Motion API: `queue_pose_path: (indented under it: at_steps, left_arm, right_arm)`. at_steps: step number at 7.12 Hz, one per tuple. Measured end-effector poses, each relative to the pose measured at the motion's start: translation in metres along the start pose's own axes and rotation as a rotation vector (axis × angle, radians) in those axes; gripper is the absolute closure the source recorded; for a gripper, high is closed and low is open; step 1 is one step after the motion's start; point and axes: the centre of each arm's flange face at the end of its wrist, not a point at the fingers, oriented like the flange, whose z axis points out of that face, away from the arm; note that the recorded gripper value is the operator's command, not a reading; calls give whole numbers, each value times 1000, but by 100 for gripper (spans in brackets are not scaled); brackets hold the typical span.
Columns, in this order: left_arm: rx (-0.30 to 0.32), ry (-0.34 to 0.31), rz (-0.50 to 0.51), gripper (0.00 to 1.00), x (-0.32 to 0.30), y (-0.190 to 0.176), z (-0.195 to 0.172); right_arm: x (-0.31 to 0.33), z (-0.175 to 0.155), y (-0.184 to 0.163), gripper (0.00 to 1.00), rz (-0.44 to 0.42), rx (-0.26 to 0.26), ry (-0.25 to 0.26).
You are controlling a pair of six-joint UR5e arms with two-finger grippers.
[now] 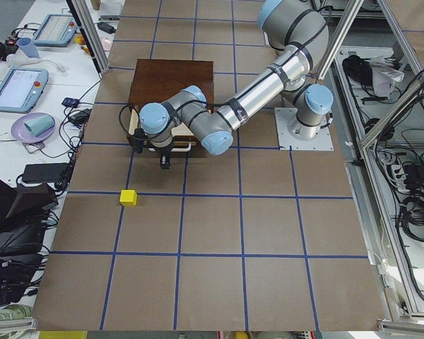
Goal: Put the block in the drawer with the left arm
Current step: 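Release the handle and move the left gripper over the yellow cube, then lower the left gripper and grasp the yellow cube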
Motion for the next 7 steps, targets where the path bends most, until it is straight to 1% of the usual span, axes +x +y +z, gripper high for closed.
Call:
queue_pose_path:
  at_steps: [1, 3, 6, 7]
  left_arm:
    - [12, -12, 3, 14, -2, -4, -11]
    - [43, -41, 15, 14, -15, -27, -28]
    - [94, -83, 41, 12, -48, -73, -31]
    - [111, -97, 59, 12, -60, -88, -26]
  right_arm:
    - [0, 0, 0, 0, 0, 0, 0]
    - [0, 0, 0, 0, 0, 0, 0]
    - [0, 0, 0, 0, 0, 0, 0]
    - [0, 0, 0, 0, 0, 0, 0]
